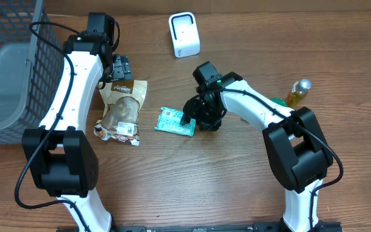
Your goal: Scan the item barcode
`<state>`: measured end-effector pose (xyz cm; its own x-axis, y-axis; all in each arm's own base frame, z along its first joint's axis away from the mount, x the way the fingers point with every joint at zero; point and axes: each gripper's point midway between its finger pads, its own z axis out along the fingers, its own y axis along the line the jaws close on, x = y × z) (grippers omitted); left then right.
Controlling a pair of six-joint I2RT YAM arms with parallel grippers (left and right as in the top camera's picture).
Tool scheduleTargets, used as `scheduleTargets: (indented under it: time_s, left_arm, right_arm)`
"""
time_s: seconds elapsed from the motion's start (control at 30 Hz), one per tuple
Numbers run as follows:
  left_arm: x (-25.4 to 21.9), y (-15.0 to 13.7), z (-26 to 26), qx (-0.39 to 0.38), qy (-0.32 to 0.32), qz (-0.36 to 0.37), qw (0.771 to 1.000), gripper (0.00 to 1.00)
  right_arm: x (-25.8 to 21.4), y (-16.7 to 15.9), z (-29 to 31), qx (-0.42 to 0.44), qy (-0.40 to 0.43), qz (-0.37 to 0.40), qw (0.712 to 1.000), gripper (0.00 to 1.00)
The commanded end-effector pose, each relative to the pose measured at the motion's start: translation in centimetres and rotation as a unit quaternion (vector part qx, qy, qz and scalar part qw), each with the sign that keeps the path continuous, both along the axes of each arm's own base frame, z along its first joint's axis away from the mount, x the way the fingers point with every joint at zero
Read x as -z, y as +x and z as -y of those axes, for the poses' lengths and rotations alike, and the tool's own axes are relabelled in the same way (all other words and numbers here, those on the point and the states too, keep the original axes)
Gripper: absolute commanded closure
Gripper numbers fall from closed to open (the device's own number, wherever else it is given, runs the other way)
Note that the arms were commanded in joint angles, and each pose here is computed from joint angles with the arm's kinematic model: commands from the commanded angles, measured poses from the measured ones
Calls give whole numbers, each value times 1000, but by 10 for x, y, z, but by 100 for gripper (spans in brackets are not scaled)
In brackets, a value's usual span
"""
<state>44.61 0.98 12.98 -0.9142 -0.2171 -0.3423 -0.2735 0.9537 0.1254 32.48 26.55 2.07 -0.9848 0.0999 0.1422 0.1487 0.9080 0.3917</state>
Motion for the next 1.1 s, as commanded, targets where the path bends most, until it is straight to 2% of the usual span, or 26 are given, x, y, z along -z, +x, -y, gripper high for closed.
scheduleTargets:
  time_s: [0.0,0.1,0.4,1.07]
  left_arm:
    - [-6,3,1,2,6,9,1000,1]
    - [-6,3,1,2,6,9,1000,1]
    - [-6,3,1,2,6,9,1000,0]
    - [-6,3,1,2,6,9,1000,0]
  right_arm:
    - [-3,-2,-3,-3,9,8,1000,40]
    - [-3,-1,-8,-6,19,14,1000,47]
    - [-12,1,-39,-26,68,39,997,46]
    - [1,15,-31,-23,43,71,996,43]
